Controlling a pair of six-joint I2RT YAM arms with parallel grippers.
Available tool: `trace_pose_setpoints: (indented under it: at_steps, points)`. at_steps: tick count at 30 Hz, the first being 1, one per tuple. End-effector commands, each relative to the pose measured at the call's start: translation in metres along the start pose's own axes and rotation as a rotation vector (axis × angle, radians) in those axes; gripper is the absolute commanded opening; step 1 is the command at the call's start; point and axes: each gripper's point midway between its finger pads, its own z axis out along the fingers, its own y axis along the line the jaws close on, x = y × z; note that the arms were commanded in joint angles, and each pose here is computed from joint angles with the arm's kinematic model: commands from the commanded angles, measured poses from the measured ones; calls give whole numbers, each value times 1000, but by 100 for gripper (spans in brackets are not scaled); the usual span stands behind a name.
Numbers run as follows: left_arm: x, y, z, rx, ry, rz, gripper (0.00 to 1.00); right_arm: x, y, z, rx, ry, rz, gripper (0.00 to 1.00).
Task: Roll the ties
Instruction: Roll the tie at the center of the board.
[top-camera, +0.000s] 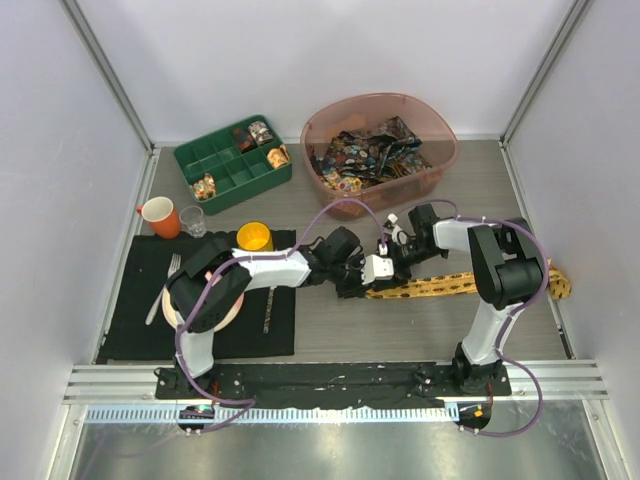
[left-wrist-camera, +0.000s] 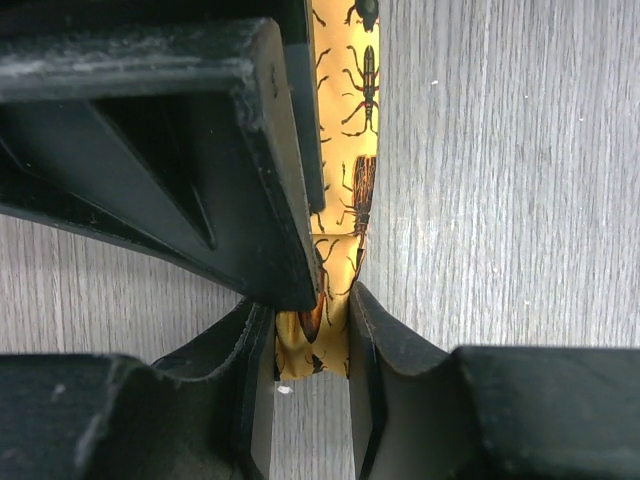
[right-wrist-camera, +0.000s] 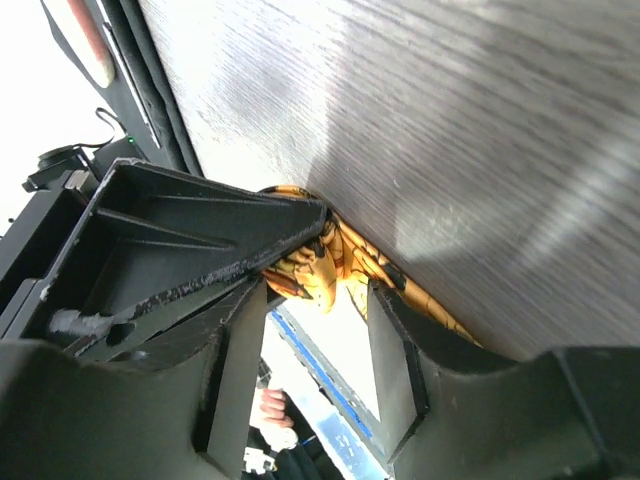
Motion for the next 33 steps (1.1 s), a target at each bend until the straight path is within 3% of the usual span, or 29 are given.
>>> trace_pose_setpoints:
  at_steps: [1, 7, 23, 30, 33]
  points:
    - [33, -15, -2, 24, 96, -54, 23, -7, 3, -13, 46, -56, -61, 49]
    - [33, -11, 1, 17, 106, -55, 23, 2, 15, -13, -33, -31, -54, 32]
    - [32, -9, 4, 17, 104, -60, 23, 0, 5, 4, -36, -6, -21, 29]
    - [31, -9, 5, 17, 104, -60, 23, -2, 9, 5, -54, -4, -25, 21]
    - [33, -8, 6, 14, 109, -59, 23, -2, 7, 5, -46, -6, -25, 9]
